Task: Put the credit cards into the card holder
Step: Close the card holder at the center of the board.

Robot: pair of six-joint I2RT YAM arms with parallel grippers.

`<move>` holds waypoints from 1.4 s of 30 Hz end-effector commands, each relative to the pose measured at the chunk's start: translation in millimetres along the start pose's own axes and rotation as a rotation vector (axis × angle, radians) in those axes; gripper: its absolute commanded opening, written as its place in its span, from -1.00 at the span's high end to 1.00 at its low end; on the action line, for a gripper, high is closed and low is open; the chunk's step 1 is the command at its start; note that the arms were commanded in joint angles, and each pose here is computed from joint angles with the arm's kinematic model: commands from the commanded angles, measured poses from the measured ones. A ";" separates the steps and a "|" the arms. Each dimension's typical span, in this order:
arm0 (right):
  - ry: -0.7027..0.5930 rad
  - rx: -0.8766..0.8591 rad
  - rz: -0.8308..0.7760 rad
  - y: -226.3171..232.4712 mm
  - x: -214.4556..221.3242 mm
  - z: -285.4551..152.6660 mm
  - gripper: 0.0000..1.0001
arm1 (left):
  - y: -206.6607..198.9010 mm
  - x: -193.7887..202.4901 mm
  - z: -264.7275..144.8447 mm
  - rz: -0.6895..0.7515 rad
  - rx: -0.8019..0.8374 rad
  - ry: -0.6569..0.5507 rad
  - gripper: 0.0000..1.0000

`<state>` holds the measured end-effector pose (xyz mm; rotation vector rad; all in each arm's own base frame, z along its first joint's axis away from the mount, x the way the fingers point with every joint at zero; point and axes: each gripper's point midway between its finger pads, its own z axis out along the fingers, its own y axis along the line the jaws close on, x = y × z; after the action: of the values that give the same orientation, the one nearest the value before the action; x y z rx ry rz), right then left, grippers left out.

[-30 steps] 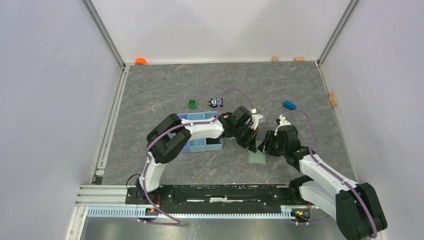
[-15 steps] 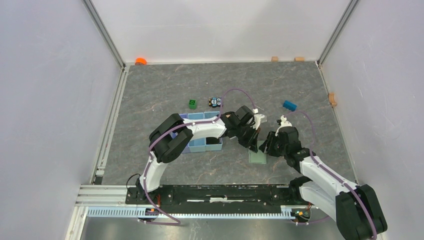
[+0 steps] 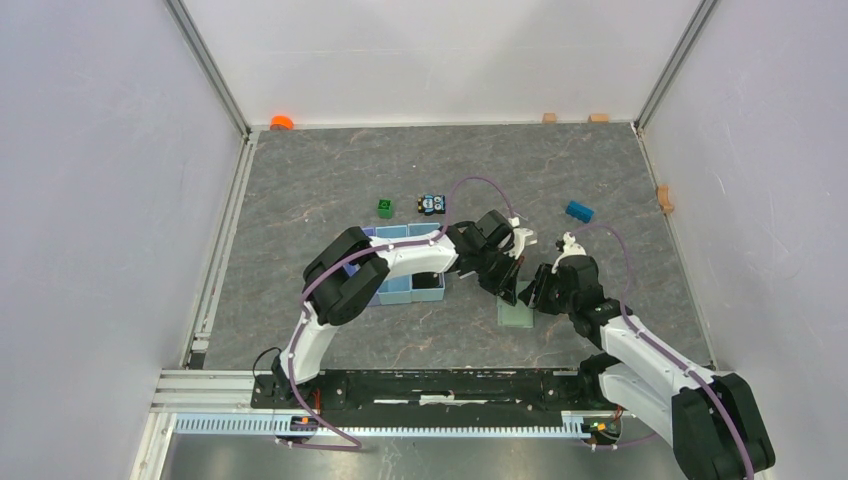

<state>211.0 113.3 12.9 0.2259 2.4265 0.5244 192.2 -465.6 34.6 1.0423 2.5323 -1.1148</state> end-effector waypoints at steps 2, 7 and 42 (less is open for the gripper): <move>0.212 0.171 0.010 -49.1 69.9 -8.3 0.26 | 31.5 55.0 32.5 -0.031 -0.124 0.157 0.96; 0.211 0.176 0.010 -50.5 70.5 -8.3 0.27 | 37.3 60.3 36.6 -0.051 -0.143 0.181 0.95; 0.015 0.204 -0.135 -25.2 -19.7 -28.3 -0.12 | -14.0 -29.6 -15.1 0.129 -0.100 -0.057 -0.33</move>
<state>211.0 93.6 22.1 0.2127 2.4421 0.3727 178.8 -477.4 43.6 1.0960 2.5425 -1.1262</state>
